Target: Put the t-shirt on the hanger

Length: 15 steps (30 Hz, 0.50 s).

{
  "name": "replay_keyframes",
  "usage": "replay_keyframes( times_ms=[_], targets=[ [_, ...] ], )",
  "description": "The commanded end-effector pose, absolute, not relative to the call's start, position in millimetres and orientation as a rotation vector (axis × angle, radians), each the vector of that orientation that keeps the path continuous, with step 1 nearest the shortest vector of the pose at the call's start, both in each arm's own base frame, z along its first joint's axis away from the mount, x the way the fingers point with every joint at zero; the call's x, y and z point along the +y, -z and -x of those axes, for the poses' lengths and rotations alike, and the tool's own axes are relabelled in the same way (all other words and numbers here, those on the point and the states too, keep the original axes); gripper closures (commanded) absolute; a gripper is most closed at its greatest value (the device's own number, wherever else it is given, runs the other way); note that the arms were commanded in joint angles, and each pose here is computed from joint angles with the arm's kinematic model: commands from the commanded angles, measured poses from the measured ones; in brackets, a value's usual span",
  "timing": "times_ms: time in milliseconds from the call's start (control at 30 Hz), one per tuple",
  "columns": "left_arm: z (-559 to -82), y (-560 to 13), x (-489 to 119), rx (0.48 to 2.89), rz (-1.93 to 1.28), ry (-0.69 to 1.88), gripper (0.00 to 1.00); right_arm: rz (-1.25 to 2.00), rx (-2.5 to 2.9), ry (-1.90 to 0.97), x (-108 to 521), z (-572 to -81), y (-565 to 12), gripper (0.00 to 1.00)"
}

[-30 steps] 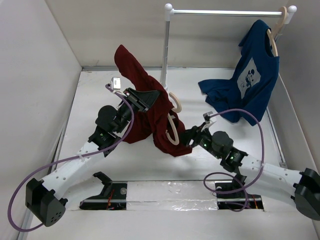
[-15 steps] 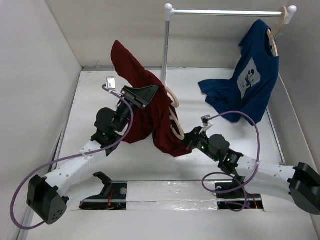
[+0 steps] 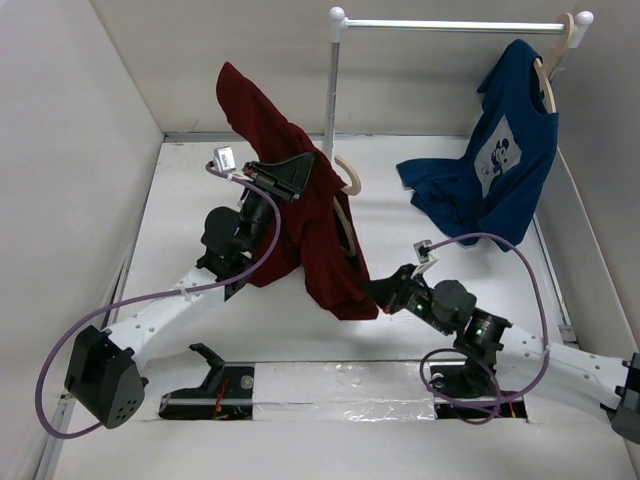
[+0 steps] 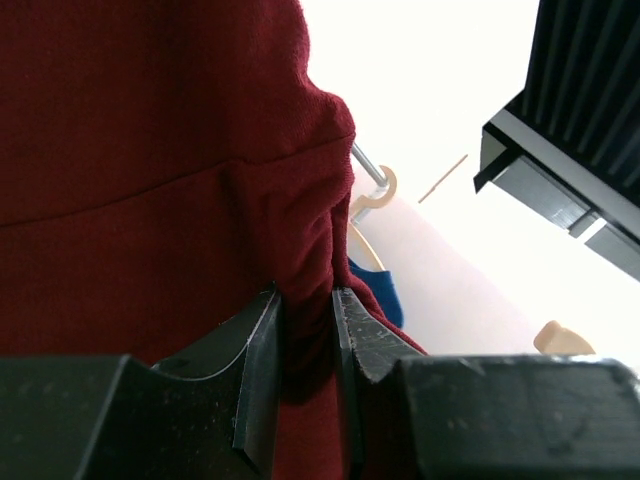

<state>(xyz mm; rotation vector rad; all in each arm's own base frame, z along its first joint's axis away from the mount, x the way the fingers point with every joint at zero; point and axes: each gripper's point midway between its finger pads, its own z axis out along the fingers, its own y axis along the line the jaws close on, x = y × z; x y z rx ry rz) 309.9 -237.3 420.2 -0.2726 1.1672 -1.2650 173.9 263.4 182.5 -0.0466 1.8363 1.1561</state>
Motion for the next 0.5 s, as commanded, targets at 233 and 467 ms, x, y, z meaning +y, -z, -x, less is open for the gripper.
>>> replay_keyframes(
  times_ms=[233,467],
  targets=[
    [-308.5,-427.3,-246.9,1.062,0.195,1.317,1.00,0.143,1.909,-1.107,263.2,-163.9,-223.9,1.00],
    [-298.7,-343.8,-256.6,1.280,0.248,1.420,1.00,0.222,1.806,-1.121,280.7,-173.4,-287.7,1.00]
  ],
)
